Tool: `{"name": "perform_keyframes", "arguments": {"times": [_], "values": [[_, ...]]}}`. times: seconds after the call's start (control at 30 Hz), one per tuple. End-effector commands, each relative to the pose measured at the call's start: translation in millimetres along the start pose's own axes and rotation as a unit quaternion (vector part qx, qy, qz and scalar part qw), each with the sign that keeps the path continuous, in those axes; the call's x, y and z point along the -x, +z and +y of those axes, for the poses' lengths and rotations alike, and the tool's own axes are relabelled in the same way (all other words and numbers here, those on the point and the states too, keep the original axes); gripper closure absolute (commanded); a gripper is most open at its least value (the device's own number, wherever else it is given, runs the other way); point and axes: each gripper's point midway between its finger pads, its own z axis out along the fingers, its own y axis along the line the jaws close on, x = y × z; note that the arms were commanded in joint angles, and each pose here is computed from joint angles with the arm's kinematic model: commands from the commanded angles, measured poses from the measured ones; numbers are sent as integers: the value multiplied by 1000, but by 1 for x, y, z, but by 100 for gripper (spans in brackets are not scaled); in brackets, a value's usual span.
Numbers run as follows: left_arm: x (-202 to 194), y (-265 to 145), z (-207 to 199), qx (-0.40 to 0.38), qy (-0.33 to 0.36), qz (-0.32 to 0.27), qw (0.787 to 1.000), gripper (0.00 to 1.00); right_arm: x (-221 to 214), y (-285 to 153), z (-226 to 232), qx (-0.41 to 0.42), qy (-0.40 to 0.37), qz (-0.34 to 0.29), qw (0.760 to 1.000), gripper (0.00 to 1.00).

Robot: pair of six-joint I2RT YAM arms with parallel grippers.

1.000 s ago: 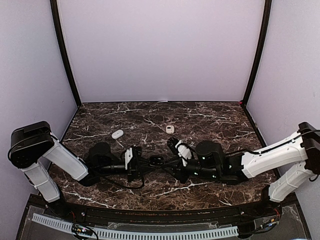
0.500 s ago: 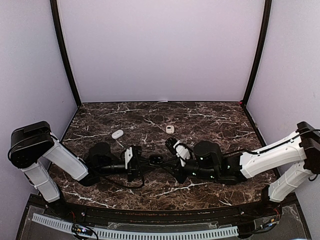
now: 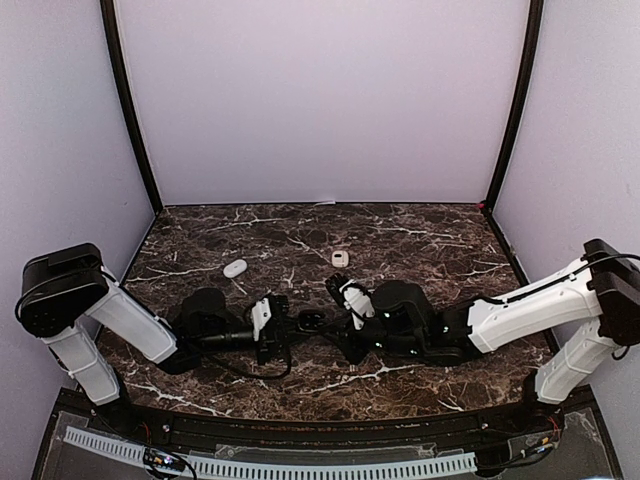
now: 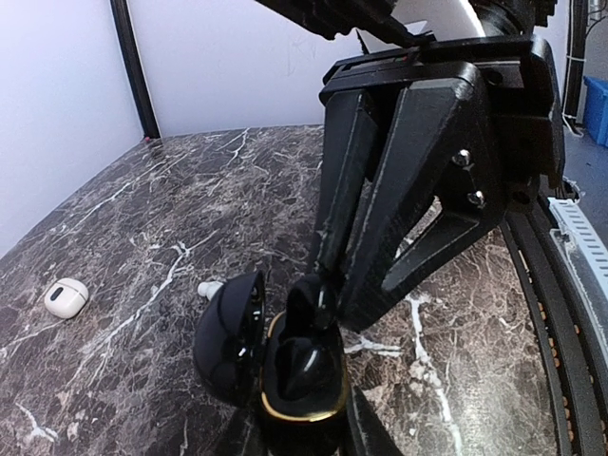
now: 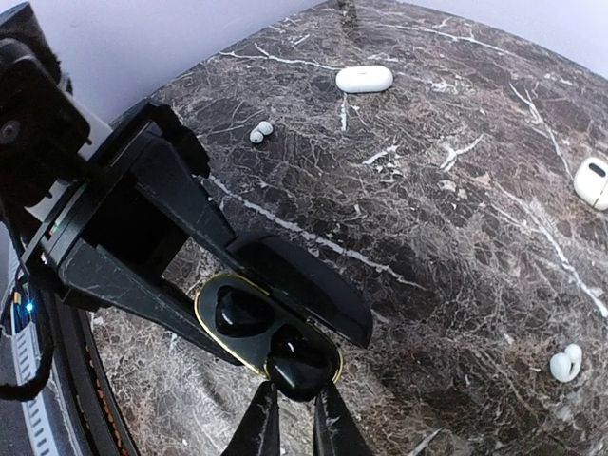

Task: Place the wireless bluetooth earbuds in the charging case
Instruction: Adjust the right earbud in the right side groove of the charging case, then close the charging case with the earbuds.

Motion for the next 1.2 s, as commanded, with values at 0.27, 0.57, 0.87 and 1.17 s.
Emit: {"name": "perform_keyframes", "arguments": {"times": [0.27, 0.57, 0.87, 1.17], "values": [[22, 8, -7, 15, 54, -21, 998, 91, 14, 7, 12, 17, 84, -4, 996, 67], [24, 6, -6, 17, 55, -23, 998, 91, 9, -24, 7, 32, 76, -34, 996, 42], [30, 2, -17, -9, 58, -42, 997, 91, 21, -40, -14, 26, 106, -58, 992, 43], [36, -2, -35, -58, 66, -65, 994, 91, 29, -40, -46, -15, 90, -48, 995, 51]]}}
